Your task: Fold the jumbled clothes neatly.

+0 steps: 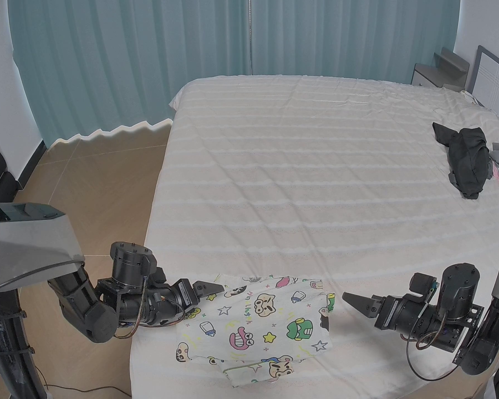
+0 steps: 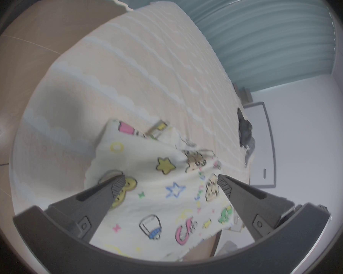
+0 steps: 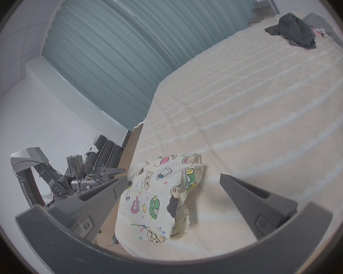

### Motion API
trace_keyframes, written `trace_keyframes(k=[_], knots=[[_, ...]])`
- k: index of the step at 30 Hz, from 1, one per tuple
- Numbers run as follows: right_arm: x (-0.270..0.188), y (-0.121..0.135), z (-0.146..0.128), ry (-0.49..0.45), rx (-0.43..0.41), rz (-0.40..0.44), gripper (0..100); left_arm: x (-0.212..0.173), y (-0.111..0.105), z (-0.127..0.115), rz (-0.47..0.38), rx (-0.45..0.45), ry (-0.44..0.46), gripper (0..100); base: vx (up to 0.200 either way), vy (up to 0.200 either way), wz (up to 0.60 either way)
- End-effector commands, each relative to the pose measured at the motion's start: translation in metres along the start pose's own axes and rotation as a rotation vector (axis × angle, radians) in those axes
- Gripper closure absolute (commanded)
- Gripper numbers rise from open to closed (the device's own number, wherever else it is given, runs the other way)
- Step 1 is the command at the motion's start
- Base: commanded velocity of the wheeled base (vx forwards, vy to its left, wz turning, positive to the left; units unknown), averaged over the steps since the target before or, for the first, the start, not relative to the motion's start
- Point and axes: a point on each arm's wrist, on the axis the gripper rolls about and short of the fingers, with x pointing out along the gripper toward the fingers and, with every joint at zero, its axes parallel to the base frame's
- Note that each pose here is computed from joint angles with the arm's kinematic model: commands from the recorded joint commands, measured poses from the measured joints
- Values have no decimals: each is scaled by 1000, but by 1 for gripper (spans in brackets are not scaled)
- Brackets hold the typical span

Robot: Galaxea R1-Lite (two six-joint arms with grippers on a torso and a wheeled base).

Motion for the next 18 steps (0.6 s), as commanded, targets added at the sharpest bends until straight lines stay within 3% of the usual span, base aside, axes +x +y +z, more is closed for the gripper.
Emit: trace_keyframes(k=[1, 3, 8, 9, 10, 14, 16, 18], knots=[[-11, 6, 7, -61, 2, 18, 0, 13, 9, 9, 36, -38, -41, 0, 0, 0, 0], [-14, 8, 10, -76, 1, 29, 0, 11, 8, 11, 32, -52, -47, 0, 0, 0, 0], [-33, 17, 23, -174, -3, 43, 0, -28, -22, 28, -62, -56, -150, 0, 0, 0, 0], [-53, 21, 33, -252, -1, 18, 0, -82, -51, 25, -170, -4, -232, 0, 0, 0, 0], [-65, 22, 36, -289, -6, -5, 0, -107, -61, 20, -216, 19, -275, 0, 0, 0, 0], [-100, 24, 41, -393, -67, -126, 0, -175, -77, -5, -331, 93, -381, 0, 0, 0, 0], [-116, 23, 40, -423, -89, -158, 0, -195, -76, -17, -325, 125, -396, 0, 0, 0, 0], [-141, 18, 33, -447, -112, -215, 0, -223, -69, -39, -256, 187, -422, 0, 0, 0, 0]])
